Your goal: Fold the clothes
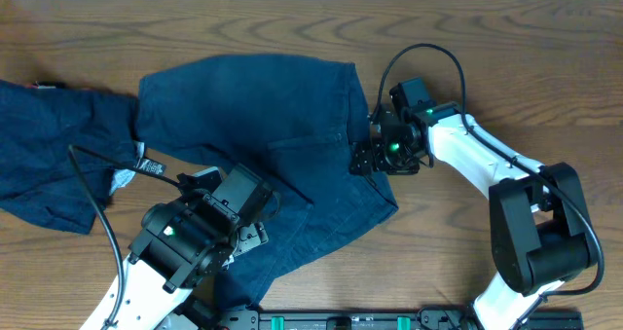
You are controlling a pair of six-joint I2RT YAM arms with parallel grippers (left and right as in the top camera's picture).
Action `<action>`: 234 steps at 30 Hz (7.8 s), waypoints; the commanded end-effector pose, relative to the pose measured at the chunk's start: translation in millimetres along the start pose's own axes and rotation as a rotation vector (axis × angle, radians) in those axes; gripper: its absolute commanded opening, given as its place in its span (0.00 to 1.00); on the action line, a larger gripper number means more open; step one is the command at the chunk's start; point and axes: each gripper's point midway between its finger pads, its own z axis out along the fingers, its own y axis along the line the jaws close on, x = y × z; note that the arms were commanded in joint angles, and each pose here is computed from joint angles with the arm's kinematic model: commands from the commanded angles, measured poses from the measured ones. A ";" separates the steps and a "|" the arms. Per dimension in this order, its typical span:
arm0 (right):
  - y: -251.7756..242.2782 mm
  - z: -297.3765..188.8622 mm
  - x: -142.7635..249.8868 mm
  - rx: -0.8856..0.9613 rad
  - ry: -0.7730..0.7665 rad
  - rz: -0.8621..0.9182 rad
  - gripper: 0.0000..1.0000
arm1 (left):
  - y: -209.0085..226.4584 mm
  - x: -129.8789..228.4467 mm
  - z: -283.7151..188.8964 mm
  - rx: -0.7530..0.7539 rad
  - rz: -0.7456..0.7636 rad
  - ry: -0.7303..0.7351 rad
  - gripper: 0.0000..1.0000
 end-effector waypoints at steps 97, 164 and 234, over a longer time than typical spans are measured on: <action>-21.8 -388.8 0.3 0.075 -0.798 0.247 0.99 | -231.7 14.0 107.5 0.507 0.642 0.103 0.68; 15.1 -408.7 12.6 0.010 -0.849 0.113 0.99 | -269.8 5.4 97.7 0.502 0.651 -0.135 0.06; 2.1 -392.9 20.8 0.058 -0.769 0.141 0.99 | -161.8 -16.8 175.3 0.167 0.399 0.203 0.70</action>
